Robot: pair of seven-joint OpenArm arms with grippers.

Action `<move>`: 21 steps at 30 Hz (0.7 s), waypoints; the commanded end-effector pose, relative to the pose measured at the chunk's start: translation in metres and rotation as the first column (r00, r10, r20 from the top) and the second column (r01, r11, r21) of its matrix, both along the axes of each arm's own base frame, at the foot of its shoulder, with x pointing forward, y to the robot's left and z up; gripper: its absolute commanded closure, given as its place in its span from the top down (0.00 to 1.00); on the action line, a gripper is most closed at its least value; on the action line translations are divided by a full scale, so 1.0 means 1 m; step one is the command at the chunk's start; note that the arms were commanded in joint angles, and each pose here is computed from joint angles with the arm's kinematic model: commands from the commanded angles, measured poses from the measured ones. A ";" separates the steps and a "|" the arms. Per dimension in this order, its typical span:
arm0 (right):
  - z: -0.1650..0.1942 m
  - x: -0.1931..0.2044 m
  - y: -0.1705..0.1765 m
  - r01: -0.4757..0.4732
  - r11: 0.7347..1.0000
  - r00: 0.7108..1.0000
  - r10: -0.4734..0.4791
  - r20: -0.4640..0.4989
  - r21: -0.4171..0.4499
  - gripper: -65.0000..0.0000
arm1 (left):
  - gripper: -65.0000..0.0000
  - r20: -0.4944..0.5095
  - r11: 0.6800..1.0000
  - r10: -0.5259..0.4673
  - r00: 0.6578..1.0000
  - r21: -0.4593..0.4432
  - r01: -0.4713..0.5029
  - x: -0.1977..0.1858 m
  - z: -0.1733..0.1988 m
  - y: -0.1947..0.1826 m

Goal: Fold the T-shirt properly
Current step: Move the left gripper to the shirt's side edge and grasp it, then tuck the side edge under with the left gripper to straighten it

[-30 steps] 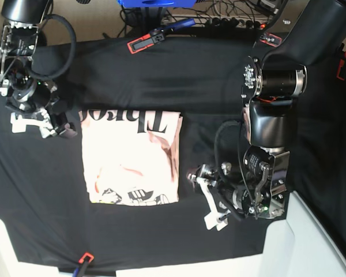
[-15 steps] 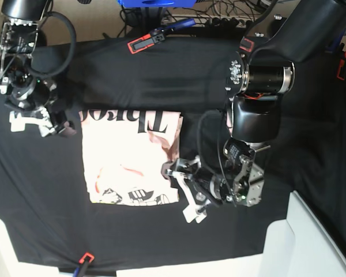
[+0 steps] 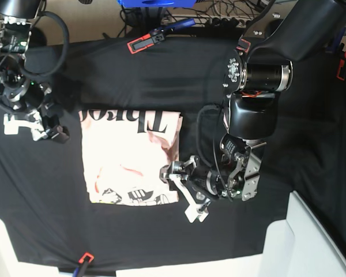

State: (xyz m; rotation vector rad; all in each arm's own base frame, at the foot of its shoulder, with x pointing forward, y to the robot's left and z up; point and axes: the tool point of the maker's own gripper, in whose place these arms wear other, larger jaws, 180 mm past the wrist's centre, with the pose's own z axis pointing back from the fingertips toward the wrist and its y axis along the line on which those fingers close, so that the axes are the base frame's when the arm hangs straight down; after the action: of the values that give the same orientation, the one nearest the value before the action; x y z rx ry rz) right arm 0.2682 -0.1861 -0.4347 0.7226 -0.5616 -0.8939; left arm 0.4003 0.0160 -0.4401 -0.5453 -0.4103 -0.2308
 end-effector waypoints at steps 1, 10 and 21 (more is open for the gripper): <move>0.011 0.007 -0.003 -0.003 1.000 0.999 0.003 0.044 -0.002 0.75 | 0.52 0.065 1.000 0.007 0.998 -0.024 -0.005 0.020 0.021 -0.006; 0.011 0.007 -0.002 -0.004 1.000 0.999 0.004 0.042 0.001 0.75 | 0.52 0.093 0.999 0.026 0.995 -0.043 -0.022 0.026 0.025 -0.011; 0.011 0.007 -0.001 -0.003 1.000 0.999 0.003 0.043 0.003 0.75 | 0.52 0.078 1.000 0.031 0.997 0.002 -0.031 0.021 0.017 -0.016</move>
State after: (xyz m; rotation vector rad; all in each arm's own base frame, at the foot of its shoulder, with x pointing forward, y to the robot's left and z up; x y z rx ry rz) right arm 0.2657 -0.1849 -0.4363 0.7226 -0.5547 -0.8968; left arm 0.4032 0.0077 -0.4442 -0.5033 -0.4310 -0.2179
